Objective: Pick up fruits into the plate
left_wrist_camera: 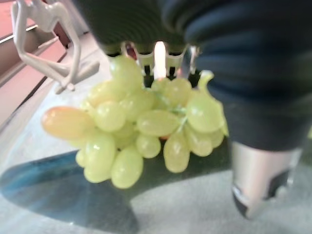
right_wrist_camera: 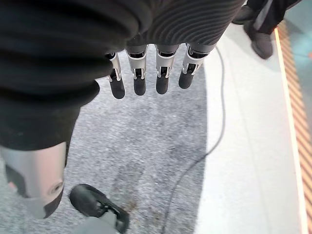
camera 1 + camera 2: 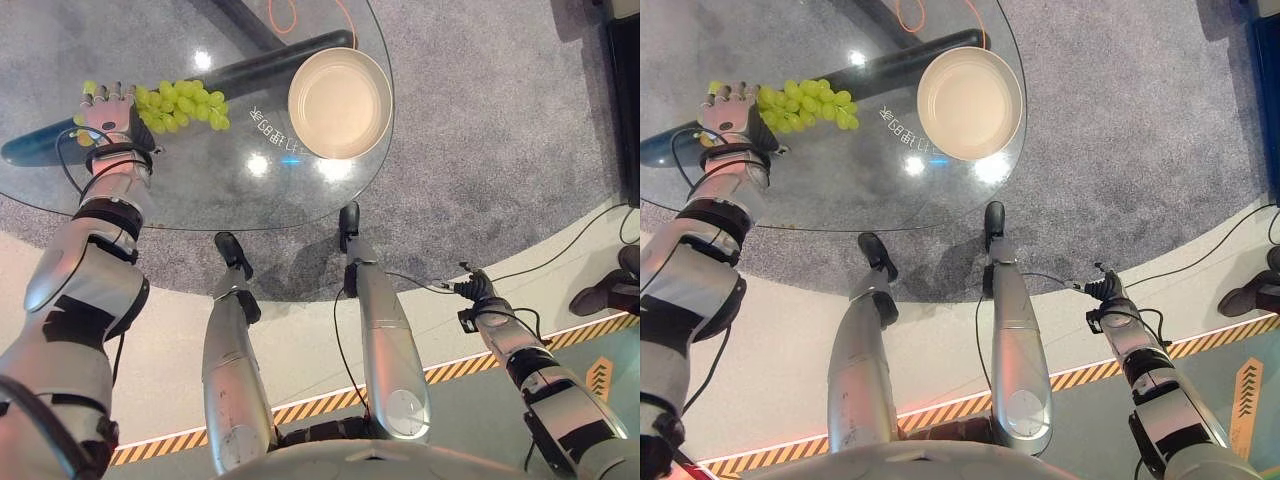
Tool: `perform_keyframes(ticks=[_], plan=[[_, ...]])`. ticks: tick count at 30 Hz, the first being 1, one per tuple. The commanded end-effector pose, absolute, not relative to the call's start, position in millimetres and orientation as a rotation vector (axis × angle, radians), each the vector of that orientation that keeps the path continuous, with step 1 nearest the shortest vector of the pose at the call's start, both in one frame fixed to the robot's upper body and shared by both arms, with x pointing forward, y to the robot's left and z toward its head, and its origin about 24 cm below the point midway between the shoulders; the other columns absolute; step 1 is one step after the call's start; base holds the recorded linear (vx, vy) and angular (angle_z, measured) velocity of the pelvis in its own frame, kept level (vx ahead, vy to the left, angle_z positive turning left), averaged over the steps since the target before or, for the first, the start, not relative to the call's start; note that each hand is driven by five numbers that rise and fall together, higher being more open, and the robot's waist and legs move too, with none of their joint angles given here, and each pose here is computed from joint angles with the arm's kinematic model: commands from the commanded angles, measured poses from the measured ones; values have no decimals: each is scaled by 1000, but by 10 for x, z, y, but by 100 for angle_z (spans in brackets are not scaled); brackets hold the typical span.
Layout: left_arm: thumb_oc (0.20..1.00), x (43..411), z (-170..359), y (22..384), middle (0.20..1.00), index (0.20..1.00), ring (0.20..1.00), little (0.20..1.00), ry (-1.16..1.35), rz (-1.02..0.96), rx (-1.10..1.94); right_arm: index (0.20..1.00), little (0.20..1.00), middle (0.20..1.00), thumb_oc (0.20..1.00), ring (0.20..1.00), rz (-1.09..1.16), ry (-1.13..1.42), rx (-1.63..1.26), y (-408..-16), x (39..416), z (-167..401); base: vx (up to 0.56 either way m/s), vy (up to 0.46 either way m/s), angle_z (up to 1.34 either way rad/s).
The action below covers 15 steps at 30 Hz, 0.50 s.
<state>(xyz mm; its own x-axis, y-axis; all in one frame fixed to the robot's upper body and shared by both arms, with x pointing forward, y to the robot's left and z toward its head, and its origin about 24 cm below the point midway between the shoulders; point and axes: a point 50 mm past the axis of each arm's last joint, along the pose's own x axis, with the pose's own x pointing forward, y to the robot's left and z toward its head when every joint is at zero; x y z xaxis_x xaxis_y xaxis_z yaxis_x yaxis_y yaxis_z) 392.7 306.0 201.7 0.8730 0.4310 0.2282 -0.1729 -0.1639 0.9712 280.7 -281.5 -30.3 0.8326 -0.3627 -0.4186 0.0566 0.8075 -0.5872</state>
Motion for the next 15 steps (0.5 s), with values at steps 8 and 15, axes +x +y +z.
perform_keyframes(ticks=[8,15], plan=[[1000,3623,1892,3554,1000,1000,1000,1000,373,752,1744,1000,1000,1000,1000,1000,-293,508,-559,-3029,2680,-218,-1,-12,0],[200,3607,1809,3591,200,200,200,200,436,679,1723,1000,1000,1000,1000,1000,-298,484,-542,-3030,2625,-240,0,-3,-1]])
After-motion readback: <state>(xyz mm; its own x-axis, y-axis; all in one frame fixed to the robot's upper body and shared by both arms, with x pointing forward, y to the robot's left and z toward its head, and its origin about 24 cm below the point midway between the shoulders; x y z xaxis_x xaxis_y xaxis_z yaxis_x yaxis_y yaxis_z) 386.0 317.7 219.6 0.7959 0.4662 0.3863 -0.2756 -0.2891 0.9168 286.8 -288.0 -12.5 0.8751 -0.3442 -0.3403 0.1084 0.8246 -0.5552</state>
